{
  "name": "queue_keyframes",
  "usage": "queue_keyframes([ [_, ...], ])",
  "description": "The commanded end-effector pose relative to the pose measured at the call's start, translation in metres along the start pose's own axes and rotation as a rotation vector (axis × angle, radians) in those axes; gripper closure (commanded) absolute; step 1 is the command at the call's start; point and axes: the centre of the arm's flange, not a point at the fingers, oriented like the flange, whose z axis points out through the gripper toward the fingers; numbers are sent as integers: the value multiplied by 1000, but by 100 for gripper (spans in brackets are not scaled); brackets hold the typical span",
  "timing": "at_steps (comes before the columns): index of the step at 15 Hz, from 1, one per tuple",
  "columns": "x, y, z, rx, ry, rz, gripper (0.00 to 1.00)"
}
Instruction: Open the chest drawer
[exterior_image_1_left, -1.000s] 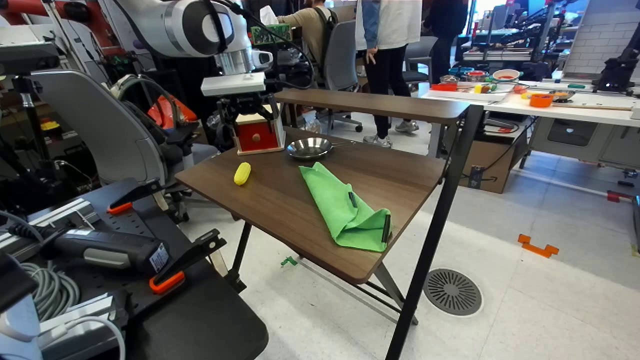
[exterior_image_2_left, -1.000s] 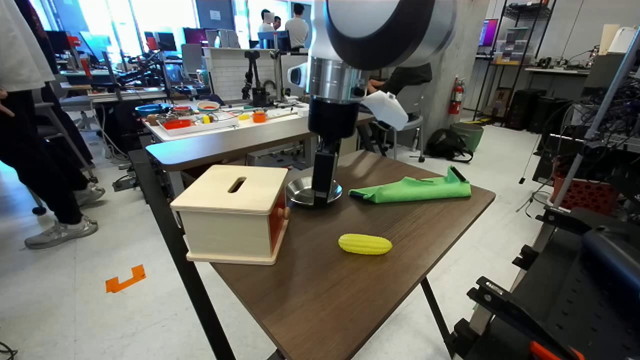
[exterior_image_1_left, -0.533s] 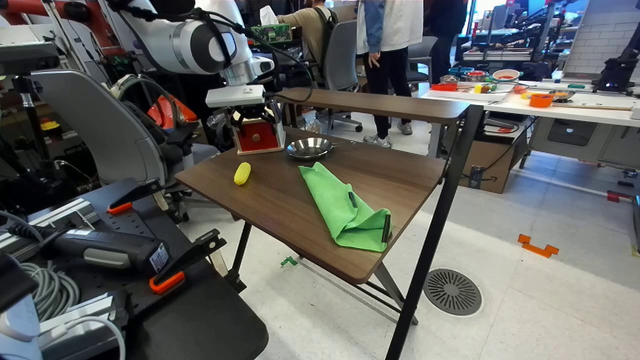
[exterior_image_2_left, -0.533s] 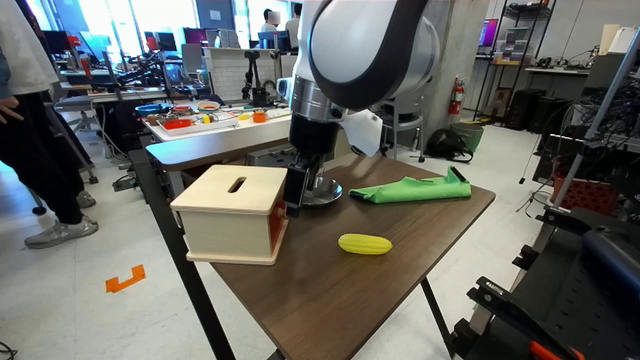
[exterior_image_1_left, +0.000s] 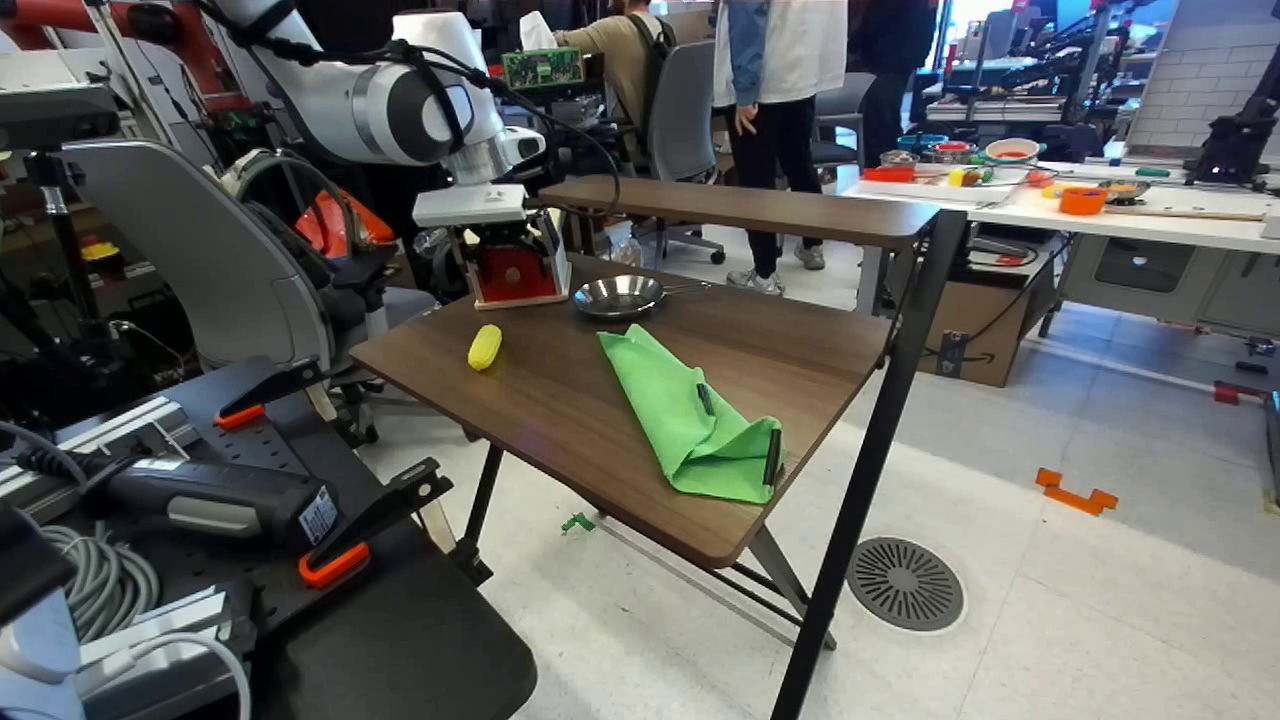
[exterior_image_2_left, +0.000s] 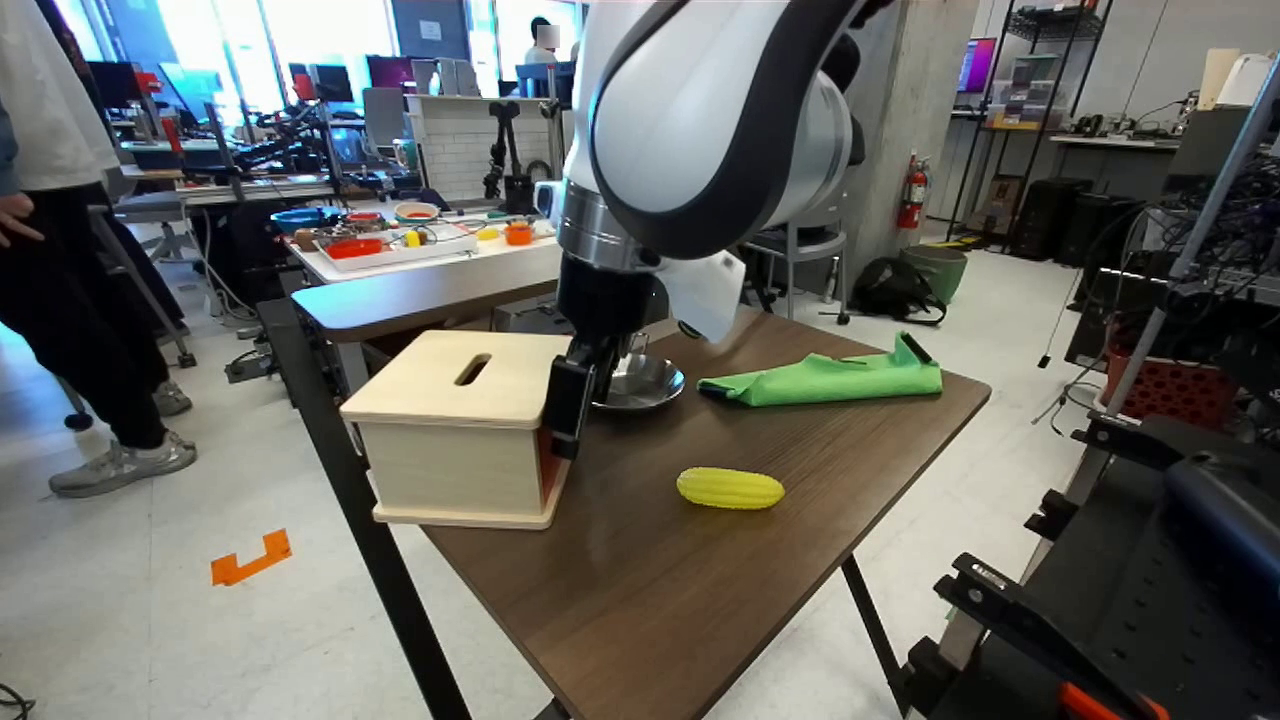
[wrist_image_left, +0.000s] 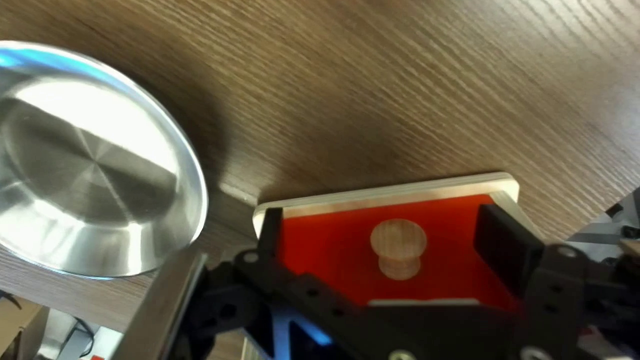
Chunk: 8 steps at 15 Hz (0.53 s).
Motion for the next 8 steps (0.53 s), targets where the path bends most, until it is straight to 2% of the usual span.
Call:
queue_keyframes([
  [1,10,-2,10,-12,6,-33,34],
  [8,5,3,8,-16,-2,-36,88],
])
